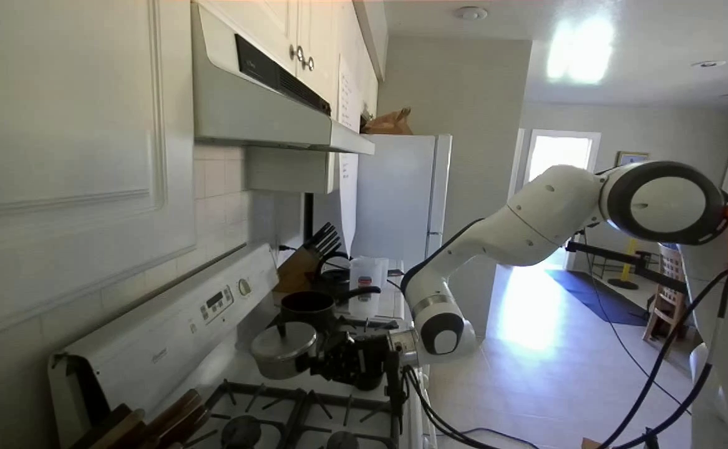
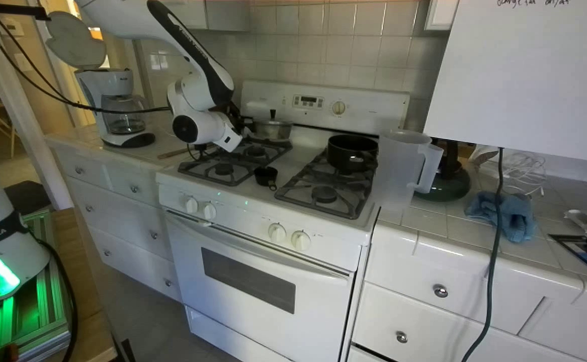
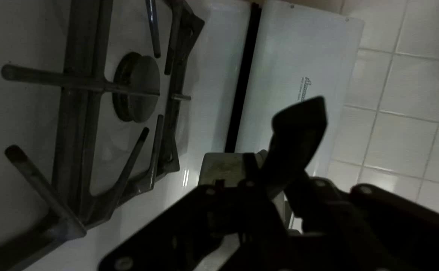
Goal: Move the pot on the stove
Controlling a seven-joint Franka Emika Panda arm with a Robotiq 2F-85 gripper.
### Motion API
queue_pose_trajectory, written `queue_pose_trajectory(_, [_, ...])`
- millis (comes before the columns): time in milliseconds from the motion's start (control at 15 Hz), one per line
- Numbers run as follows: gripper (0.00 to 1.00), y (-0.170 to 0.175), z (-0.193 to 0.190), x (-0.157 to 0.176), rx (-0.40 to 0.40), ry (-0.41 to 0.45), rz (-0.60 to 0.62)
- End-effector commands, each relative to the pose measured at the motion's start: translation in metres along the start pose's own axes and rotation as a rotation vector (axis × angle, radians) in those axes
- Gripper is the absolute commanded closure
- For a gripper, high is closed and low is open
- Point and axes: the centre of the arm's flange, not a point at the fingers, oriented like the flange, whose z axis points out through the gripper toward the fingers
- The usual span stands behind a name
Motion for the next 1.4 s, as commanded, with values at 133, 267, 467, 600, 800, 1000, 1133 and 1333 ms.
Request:
queue_pose_trajectory(133, [0.95, -0.008, -0.063, -0.009, 0.057, 0.102, 0.034])
queue_pose_trajectory(267, [0.78, 0.005, -0.044, -0.002, 0.02, 0.085, 0.035])
queue_pose_trajectory(467, [0.78, 0.004, -0.052, -0.005, 0.02, 0.088, 0.039])
queue_pose_trajectory(600, [0.95, 0.004, -0.054, -0.005, 0.036, 0.128, 0.026])
queue_pose_trajectory(800, [0.95, 0.007, -0.061, 0.0, 0.067, 0.18, 0.022])
queue_pose_trajectory(1000, [0.95, 0.015, -0.074, 0.014, 0.081, 0.235, 0.023])
queue_pose_trajectory(1133, [0.95, 0.024, -0.091, 0.028, 0.095, 0.293, 0.042])
queue_pose_trajectory(1333, [0.95, 0.042, -0.121, 0.039, 0.111, 0.362, 0.064])
